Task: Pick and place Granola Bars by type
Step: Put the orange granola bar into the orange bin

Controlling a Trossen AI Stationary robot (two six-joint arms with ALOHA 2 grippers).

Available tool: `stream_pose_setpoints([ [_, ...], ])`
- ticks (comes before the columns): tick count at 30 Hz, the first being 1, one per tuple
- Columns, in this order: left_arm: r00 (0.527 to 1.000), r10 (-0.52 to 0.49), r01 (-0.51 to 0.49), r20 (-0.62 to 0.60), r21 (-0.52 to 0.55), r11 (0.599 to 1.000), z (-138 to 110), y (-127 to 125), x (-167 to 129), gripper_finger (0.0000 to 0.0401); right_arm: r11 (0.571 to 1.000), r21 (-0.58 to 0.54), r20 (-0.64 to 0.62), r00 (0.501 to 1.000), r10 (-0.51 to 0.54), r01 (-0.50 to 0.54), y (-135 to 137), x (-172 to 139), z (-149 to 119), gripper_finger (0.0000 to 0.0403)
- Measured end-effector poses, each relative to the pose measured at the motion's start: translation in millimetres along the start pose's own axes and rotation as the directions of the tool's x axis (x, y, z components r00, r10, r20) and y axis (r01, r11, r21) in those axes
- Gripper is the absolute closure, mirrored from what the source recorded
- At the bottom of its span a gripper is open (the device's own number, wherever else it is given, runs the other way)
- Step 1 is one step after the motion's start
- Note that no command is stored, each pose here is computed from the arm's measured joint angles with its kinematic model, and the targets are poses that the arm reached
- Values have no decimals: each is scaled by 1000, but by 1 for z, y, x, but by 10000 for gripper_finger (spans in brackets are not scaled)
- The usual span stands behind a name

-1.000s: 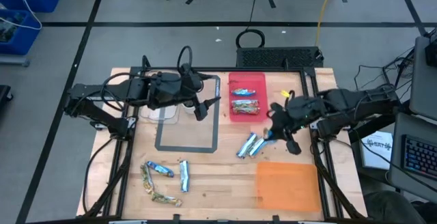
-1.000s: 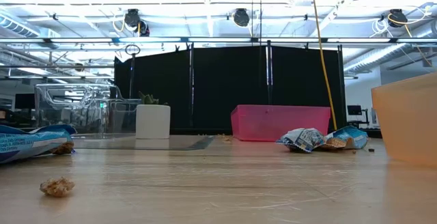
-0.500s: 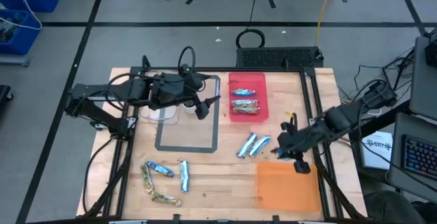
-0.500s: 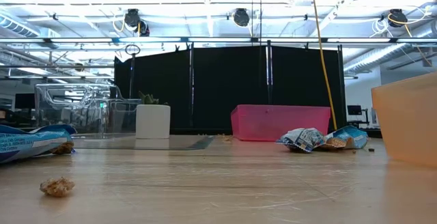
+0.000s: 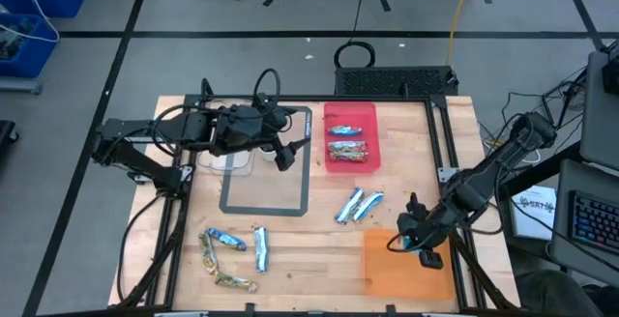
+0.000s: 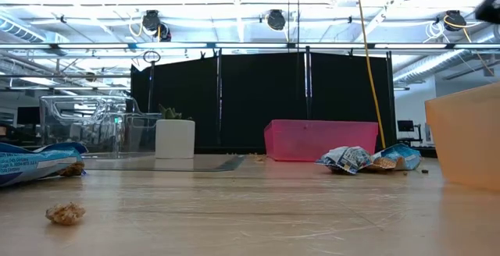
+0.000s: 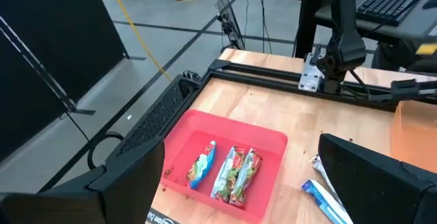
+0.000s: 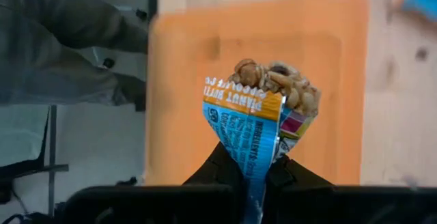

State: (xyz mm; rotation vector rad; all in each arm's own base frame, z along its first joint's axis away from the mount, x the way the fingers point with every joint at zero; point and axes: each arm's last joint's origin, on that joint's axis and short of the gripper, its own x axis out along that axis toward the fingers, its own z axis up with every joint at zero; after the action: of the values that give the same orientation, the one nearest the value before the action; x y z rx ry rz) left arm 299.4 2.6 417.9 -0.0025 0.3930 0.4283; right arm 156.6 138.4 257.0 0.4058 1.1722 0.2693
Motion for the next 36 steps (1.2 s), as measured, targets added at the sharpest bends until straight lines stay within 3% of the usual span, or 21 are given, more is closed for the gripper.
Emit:
stream_pose_setpoints([
  [10,1000,0,0,0,-1,1000,0,0,0,11,989,121,-159,985,-70,89,-23,32,-23,402],
  [16,1000,0,0,1,-15,1000,0,0,0,11,984,89,-219,966,-134,156,-26,51,-24,402],
  [22,1000,-2,2,-7,-52,999,-1,0,0,11,989,49,-248,960,-126,143,-24,72,-21,402],
  [25,995,-15,9,-98,-58,998,-10,-1,-2,11,986,40,-266,953,-145,161,-25,78,-22,402],
  [30,945,-93,33,-312,-192,981,-31,-7,-10,11,983,35,-284,945,-163,180,-27,84,-23,378],
  [36,880,-55,-106,-473,-306,946,-50,-17,-25,11,981,47,-287,943,-166,187,-27,84,-23,334],
])
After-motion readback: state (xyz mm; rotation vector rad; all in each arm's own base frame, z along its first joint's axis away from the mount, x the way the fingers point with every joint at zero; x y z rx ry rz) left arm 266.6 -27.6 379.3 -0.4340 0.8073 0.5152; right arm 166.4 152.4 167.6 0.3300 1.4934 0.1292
